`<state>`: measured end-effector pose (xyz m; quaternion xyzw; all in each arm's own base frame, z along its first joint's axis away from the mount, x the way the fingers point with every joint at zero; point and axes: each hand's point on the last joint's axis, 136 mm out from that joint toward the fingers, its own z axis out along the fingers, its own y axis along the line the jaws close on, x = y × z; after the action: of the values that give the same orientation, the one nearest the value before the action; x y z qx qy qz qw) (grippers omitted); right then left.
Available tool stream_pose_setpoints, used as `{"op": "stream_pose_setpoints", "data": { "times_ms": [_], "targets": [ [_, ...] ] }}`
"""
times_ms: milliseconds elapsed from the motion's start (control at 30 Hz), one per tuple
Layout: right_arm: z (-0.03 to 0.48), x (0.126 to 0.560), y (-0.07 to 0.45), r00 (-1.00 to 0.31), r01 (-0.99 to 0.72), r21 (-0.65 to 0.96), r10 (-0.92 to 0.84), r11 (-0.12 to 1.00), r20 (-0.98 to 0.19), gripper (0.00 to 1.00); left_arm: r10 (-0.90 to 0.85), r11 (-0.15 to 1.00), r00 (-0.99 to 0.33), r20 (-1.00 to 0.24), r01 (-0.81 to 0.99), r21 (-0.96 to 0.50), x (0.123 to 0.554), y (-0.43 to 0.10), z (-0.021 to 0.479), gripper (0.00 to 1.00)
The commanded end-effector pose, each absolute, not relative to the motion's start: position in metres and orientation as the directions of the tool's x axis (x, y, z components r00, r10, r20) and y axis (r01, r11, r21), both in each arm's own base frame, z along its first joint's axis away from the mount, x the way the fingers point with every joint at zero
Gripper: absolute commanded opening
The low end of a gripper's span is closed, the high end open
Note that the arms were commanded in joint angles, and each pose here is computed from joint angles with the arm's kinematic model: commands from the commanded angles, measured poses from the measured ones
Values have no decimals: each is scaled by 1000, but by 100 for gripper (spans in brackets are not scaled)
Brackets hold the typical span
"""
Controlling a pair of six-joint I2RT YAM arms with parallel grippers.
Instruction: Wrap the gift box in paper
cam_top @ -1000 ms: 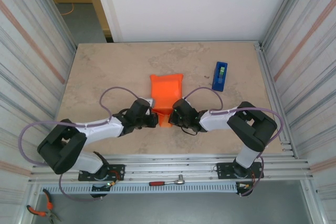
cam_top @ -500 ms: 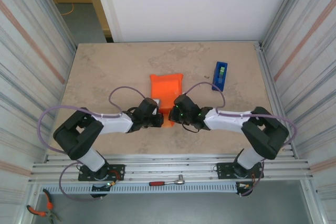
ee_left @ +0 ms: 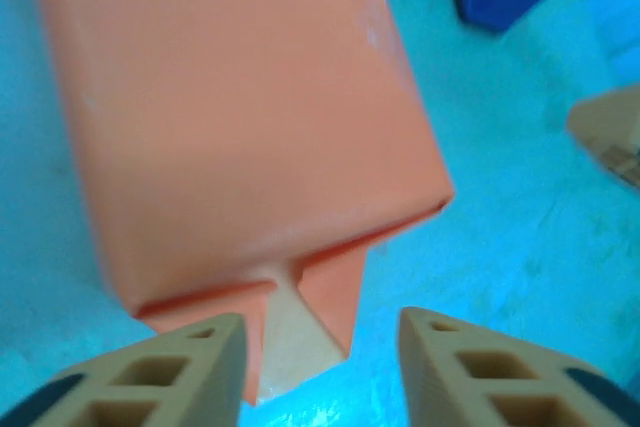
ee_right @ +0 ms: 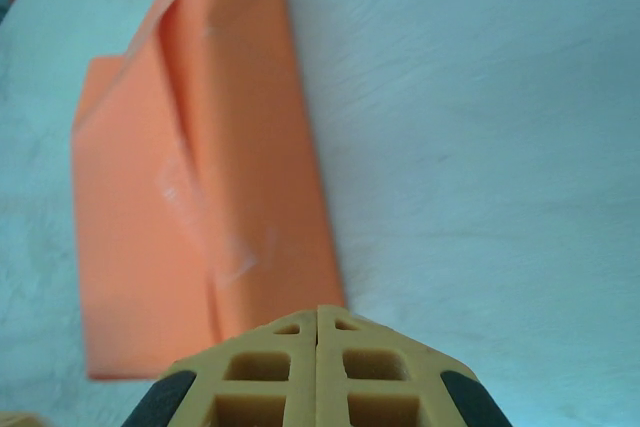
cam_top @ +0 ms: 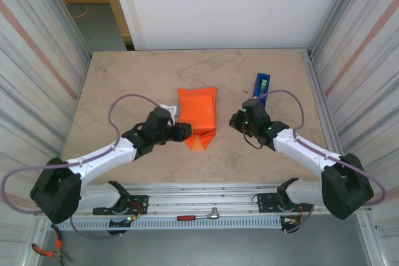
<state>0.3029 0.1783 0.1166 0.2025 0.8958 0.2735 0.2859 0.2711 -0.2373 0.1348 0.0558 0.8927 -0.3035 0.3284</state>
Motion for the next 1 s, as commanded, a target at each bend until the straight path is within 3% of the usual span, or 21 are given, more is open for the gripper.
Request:
{"op": "stream_pose_setpoints", "data": {
  "times_ms": [0,300,667,967],
  "targets": [
    [109,303,169,-791,198,592,484,781,-374,0,-119,824,-795,-594,254,-506,284,-216,136,52],
    [93,339,203,-856,157,628,422,762,-298,0,-110,784,-840,-532,255,-566,329,-220,123,67],
    [69,351,260,-928,71,658,291,750,-231,0,-155,756,-894,-421,167,-633,313,-236,78,60],
    [83,354,250,-919,60,671,303,739,-252,0,-181,796,-868,-463,147,-586,285,-232,82,60]
  ]
}}
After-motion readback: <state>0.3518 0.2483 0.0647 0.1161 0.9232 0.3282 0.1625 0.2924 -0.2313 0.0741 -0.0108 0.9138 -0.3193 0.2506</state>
